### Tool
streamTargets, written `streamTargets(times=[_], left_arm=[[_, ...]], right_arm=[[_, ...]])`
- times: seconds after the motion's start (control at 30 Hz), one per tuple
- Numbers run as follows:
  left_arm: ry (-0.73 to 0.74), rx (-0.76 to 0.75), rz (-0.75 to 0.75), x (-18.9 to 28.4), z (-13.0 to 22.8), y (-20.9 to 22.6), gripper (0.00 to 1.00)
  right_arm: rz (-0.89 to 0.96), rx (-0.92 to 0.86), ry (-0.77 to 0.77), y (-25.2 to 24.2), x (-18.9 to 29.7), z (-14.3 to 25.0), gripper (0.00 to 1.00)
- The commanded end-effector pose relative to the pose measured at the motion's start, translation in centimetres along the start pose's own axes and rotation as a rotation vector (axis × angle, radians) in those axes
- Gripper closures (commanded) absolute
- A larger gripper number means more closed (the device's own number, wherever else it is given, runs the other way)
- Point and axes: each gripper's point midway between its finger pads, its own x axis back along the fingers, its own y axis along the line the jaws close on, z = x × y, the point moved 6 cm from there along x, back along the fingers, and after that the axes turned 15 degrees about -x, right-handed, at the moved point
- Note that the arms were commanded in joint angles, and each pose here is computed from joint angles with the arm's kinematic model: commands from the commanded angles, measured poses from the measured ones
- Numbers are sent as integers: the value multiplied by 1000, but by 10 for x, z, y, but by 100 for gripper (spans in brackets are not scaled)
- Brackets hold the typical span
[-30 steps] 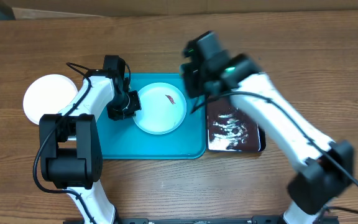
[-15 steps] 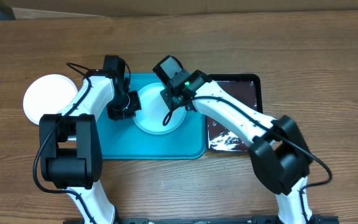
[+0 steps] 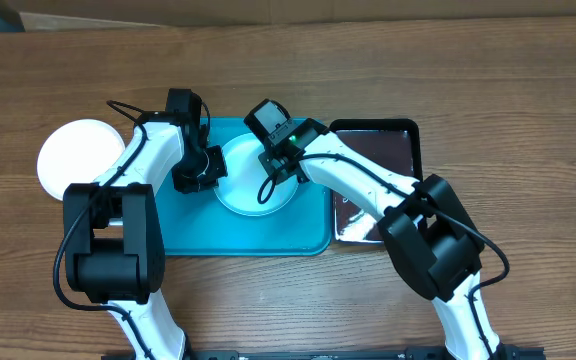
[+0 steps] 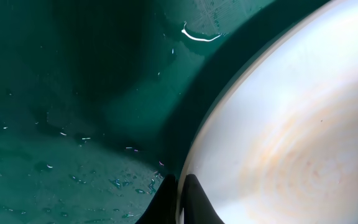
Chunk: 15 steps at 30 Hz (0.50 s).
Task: Clean dirty plates on tray and stack at the side
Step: 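Scrub the light-blue plate with the sponge while left gripper holds rim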
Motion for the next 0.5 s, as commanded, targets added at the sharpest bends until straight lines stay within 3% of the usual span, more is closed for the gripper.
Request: streamTargets(times=[0.0,0.47], left_arm=[[19,22,-31,-9,5,7,96],[19,22,-31,-9,5,7,96]], right_arm=[[7,-1,-3,0,-5,-2,83],[4,-2,-10,1,-5,-3,72]])
